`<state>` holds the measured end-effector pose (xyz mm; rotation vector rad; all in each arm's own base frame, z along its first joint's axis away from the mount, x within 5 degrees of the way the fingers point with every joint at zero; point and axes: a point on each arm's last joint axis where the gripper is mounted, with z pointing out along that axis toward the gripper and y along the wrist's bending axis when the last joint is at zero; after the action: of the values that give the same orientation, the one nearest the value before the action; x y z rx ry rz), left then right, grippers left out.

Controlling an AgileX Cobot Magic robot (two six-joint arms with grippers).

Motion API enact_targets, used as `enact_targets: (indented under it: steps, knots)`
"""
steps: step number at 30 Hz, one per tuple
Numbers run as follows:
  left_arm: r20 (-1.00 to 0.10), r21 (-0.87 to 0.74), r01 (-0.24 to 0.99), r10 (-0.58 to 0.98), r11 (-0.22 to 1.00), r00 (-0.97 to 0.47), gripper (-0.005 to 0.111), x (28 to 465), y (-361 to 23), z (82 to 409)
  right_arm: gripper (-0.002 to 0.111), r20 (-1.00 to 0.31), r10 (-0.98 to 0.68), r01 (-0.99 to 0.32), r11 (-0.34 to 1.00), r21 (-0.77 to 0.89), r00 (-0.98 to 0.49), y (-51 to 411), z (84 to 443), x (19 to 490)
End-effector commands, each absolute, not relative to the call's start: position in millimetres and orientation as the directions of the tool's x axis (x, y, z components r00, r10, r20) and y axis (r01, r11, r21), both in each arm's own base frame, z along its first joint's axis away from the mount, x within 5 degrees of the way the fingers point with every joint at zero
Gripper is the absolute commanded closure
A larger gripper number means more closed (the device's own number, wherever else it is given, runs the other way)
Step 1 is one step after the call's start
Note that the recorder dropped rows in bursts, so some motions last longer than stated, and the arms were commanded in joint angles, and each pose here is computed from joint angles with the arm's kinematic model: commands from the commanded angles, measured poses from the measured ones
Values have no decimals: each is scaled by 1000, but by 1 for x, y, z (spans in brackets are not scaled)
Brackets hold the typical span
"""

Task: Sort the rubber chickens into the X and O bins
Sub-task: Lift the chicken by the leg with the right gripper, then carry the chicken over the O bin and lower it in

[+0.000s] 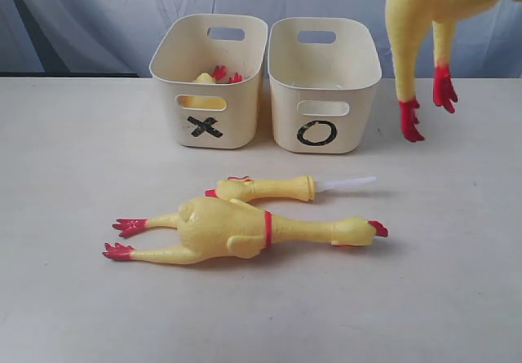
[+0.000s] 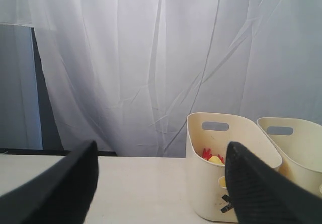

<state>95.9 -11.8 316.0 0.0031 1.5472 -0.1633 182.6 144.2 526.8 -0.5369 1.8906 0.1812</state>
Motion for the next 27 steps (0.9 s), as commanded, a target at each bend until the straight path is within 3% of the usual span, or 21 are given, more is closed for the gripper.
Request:
enact_targets:
  steps: [1, 9, 15, 27]
  knots:
    - [-995, -101, 102, -103, 990, 13, 40, 95, -11, 314, 109, -946, -176, -403, 914, -54, -273, 127, 534, 194]
    - [-995, -100, 102, -102, 990, 11, 40, 95, -11, 314, 109, -964, -68, -392, 919, 40, -256, 107, 530, 238]
    - [-996, -94, 145, -94, 985, -7, 40, 96, -16, 306, 109, -960, 58, -376, 912, 163, -275, 97, 504, 306]
    - [-996, -93, 147, -92, 985, -11, 40, 96, -16, 305, 109, -927, 266, -282, 898, 338, -265, 79, 449, 396]
